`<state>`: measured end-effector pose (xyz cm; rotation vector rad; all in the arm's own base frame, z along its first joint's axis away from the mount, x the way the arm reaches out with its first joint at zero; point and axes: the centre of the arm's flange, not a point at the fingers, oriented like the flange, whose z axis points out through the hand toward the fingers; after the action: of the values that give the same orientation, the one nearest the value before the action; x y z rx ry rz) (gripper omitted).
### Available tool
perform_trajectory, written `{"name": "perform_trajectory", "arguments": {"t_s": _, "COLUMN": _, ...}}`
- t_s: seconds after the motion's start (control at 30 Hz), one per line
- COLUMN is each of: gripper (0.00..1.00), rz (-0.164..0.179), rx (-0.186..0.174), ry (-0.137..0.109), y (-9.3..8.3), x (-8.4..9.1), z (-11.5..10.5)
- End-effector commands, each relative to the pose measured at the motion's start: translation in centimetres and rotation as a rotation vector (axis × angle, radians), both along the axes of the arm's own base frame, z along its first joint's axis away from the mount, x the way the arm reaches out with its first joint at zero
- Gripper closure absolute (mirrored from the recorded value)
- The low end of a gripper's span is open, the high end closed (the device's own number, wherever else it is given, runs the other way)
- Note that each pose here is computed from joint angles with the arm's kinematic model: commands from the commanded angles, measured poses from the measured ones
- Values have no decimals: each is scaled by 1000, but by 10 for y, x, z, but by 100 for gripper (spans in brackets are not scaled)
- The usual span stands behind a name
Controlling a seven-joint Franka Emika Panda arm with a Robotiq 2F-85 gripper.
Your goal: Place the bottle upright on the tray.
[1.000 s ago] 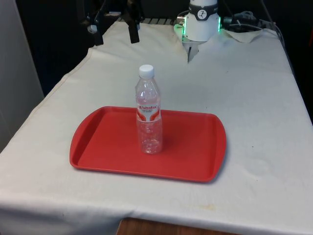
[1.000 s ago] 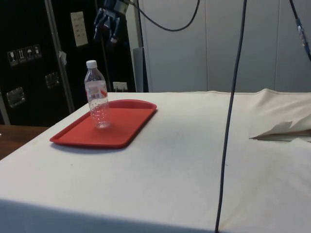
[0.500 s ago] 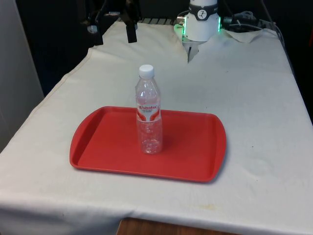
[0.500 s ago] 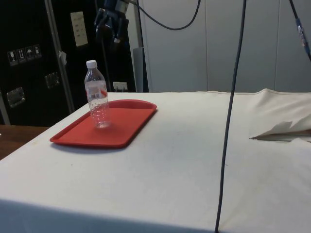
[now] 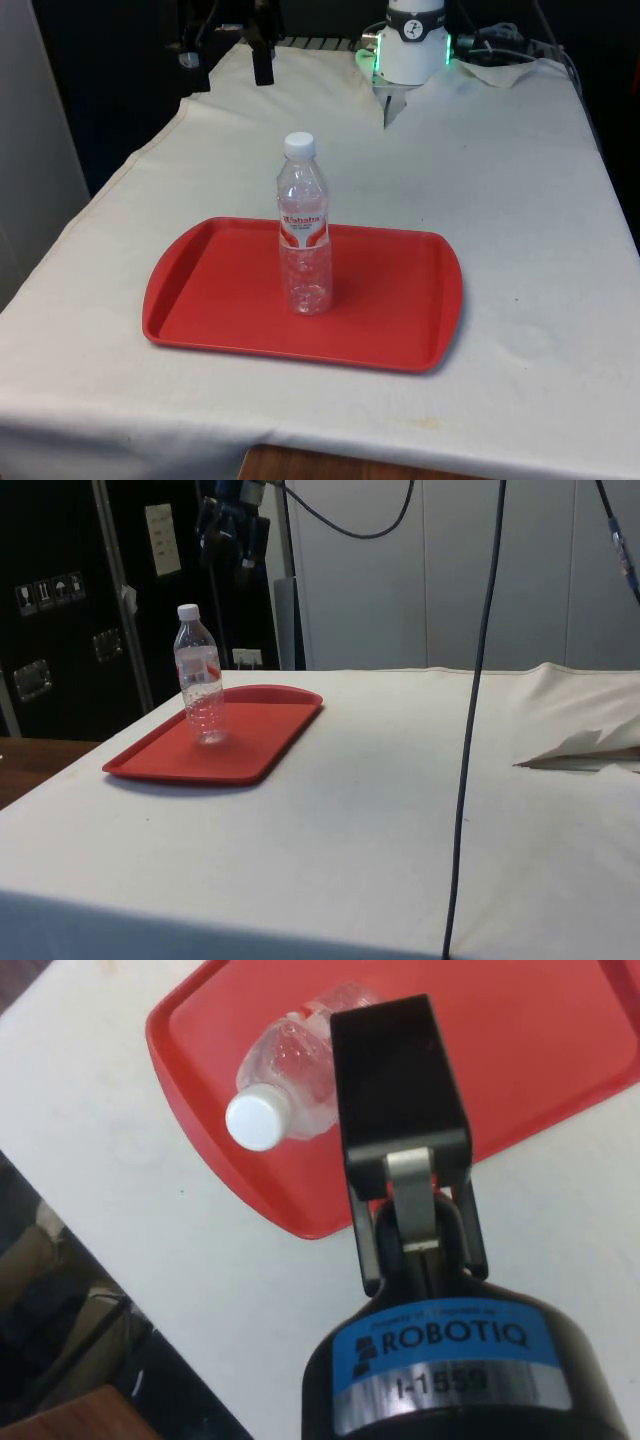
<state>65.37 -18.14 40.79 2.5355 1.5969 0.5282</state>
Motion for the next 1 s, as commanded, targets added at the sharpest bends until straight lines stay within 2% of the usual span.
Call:
{"name": "perform_trajectory", "arguments": {"t_s": 0.0, "gripper": 0, "rz": 4, "rx": -14, "ry": 14, "y": -1, "x": 0, "z": 0}}
{"name": "perform_trajectory", "arguments": {"t_s": 0.03, "gripper": 0, "rz": 11, "rx": -23, "ry": 20, "y": -1, "x": 0, "z": 0}}
{"name": "perform_trajectory", "arguments": {"t_s": 0.07, "gripper": 0, "rz": 11, "rx": -12, "ry": 12, "y": 0, "x": 0, "z": 0}}
{"name": "perform_trajectory", "arguments": {"t_s": 0.1, "gripper": 0, "rz": 15, "rx": -27, "ry": 23, "y": -1, "x": 0, "z": 1}}
{"name": "perform_trajectory", "arguments": {"t_s": 0.33, "gripper": 0, "rz": 42, "rx": -60, "ry": 43, "y": 0, "x": 0, "z": 4}}
{"name": "perform_trajectory", "arguments": {"t_s": 0.37, "gripper": 0, "rz": 42, "rx": -51, "ry": 36, "y": 0, "x": 0, "z": 3}}
{"name": "perform_trajectory", "arguments": {"t_s": 0.4, "gripper": 0, "rz": 51, "rx": -69, "ry": 49, "y": 0, "x": 0, "z": 4}}
{"name": "perform_trajectory", "arguments": {"t_s": 0.6, "gripper": 0, "rz": 85, "rx": -94, "ry": 65, "y": 3, "x": -3, "z": 10}}
{"name": "perform_trajectory", "arguments": {"t_s": 0.67, "gripper": 0, "rz": 95, "rx": -97, "ry": 67, "y": 4, "x": -3, "z": 12}}
{"name": "perform_trajectory", "arguments": {"t_s": 0.7, "gripper": 0, "rz": 90, "rx": -86, "ry": 64, "y": 4, "x": -2, "z": 11}}
{"name": "perform_trajectory", "arguments": {"t_s": 0.73, "gripper": 0, "rz": 101, "rx": -99, "ry": 68, "y": 6, "x": -4, "z": 13}}
{"name": "perform_trajectory", "arguments": {"t_s": 0.97, "gripper": 0, "rz": 141, "rx": -107, "ry": 72, "y": 10, "x": -9, "z": 21}}
